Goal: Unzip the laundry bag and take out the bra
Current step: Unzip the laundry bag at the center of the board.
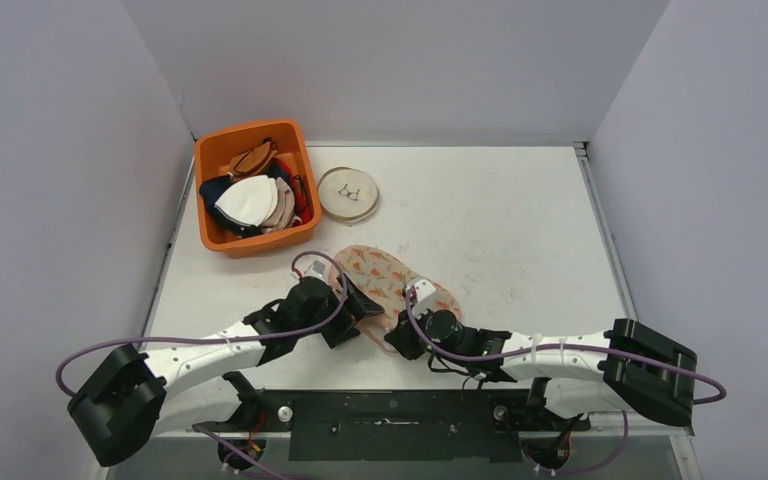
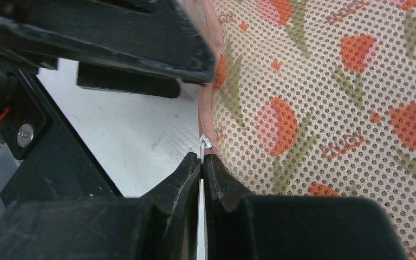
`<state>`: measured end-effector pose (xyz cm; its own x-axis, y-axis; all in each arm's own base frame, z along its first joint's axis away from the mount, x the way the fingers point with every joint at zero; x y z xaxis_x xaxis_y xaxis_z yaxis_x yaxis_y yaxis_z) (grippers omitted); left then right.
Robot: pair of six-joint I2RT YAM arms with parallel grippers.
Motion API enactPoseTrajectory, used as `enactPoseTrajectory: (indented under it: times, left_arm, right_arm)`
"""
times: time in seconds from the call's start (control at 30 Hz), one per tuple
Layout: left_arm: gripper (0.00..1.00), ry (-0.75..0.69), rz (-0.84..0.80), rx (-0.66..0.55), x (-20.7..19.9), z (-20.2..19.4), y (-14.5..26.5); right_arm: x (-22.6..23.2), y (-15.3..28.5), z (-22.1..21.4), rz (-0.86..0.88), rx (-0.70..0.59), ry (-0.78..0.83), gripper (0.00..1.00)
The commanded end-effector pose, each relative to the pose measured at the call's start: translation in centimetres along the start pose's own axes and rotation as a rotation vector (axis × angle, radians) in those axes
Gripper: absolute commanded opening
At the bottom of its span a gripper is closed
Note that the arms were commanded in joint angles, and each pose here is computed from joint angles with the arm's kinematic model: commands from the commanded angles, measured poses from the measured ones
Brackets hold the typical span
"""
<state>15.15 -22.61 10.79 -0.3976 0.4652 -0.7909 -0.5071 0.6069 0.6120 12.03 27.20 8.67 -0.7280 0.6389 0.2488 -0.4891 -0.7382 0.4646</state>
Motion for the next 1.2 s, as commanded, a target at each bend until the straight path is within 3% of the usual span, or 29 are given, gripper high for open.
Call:
enactPoseTrajectory:
  times: [0.0, 0.4, 0.63, 0.83, 1.17]
  left_arm:
    - [0.89, -0.019, -0.147, -0.021, -5.1, 0.1, -0.9]
    - [0.54, -0.014, -0.057, -0.085, -3.5, 1.2, -3.7]
    - [0.19, -0.012, -0.043, -0.131, -3.2, 2.1, -3.4]
    - [0.01, -0.014, -0.018, -0.156, -2.8, 3.1, -3.4]
    - [0.0, -0.005, -0.01, -0.163, -2.2, 4.4, -3.5]
  right_arm:
    - [1.8, 0.4, 2.9, 0.068, -0.106, -0.002, 0.05]
    - [1.7, 2.0, 3.1, 0.044, -0.12, -0.007, 0.05]
    - [1.0, 2.8, 2.4, 0.011, -0.107, -0.015, 0.05]
    - [0.0, 3.9, 2.1, -0.046, -0.103, -0.032, 0.05]
    - [-1.7, 5.5, 1.2, -0.142, -0.099, -0.067, 0.05]
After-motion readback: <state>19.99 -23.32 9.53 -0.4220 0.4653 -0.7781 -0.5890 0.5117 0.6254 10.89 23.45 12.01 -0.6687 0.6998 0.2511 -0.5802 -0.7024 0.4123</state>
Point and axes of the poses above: each gripper's point midway between its finger pads, its own y axis back along the fingers, its own x axis along the line the jaws close on, z = x × y, the point moved 5 cm from there along y, back along the fingers, and after that the axes turned 9 degrees about y, right-handed, at the moved point
